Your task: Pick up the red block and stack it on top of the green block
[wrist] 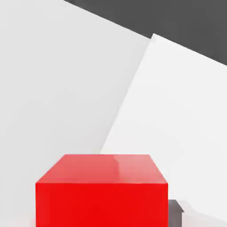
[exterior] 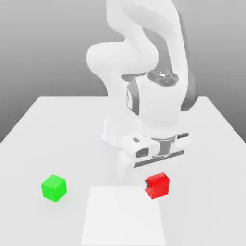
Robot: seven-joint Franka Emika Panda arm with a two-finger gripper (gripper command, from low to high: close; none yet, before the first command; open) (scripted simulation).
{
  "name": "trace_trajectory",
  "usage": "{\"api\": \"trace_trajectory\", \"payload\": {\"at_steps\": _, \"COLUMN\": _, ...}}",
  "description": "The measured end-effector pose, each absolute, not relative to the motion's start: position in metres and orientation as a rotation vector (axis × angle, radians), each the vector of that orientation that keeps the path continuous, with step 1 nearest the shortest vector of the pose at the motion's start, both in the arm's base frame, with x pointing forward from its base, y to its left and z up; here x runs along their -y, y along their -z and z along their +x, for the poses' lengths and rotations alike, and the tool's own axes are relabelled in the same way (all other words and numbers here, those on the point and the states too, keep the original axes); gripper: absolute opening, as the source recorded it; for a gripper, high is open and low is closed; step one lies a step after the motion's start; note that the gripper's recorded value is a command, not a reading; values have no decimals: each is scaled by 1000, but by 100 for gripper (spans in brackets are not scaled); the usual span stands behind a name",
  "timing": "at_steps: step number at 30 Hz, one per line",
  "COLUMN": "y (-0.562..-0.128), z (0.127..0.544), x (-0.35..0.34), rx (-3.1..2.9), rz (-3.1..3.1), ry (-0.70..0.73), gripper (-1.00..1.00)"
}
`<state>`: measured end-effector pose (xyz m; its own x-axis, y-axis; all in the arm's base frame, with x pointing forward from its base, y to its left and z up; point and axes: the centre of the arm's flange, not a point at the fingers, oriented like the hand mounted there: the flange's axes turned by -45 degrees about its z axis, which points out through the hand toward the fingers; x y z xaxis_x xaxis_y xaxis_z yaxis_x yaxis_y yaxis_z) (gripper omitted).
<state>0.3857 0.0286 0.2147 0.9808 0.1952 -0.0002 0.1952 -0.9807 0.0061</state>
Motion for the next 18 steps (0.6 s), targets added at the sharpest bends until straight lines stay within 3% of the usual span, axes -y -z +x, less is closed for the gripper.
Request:
{"api": "trace_trajectory", "payload": {"at_steps": 5, "y": -229, "z": 376, "x": 78, "rx": 421, "rz": 3102, "ry": -3, "gripper": -100}}
{"api": "trace_trajectory", "payload": {"at_steps": 12, "y": -243, "z": 327, "x": 193, "rx": 1310, "rz": 2854, "ry": -2, "gripper": -100}}
{"api": "trace_trajectory", "payload": {"at_steps": 18, "y": -192, "z": 320, "x": 205, "rx": 1408, "rz": 2810, "ry": -1, "gripper": -100}}
